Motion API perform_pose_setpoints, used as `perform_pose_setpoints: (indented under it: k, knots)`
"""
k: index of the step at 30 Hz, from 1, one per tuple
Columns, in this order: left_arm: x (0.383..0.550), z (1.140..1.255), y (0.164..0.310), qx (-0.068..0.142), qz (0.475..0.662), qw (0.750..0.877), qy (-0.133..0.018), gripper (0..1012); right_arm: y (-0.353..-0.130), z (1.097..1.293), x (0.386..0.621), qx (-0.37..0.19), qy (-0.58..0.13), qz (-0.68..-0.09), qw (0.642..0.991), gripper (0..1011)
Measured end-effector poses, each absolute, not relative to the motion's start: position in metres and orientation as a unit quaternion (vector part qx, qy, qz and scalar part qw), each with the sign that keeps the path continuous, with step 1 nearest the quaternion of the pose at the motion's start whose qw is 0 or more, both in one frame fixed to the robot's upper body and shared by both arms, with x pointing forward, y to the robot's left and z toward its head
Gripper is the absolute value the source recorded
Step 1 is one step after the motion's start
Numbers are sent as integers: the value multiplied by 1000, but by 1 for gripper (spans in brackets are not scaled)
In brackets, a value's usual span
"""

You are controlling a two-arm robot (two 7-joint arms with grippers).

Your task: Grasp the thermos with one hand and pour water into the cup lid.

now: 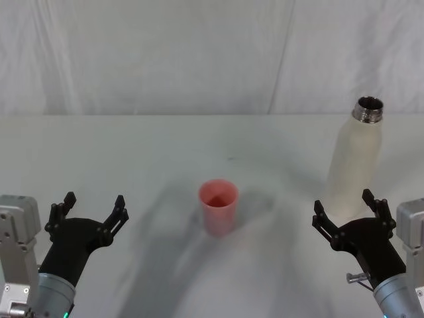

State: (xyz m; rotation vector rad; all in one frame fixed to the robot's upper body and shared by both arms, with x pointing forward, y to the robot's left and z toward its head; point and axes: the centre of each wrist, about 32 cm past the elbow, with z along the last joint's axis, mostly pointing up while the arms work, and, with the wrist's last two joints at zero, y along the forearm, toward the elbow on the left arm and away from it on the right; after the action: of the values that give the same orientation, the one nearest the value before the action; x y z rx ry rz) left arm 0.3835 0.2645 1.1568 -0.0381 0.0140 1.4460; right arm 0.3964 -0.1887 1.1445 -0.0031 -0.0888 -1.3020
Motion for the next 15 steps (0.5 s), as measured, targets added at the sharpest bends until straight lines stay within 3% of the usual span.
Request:
perform_pose_setpoints:
  k: [15]
  knots:
    - [384,1157,265,-17,662,750,6,1001,-201,1142,396,2,-32,-625,780,1001]
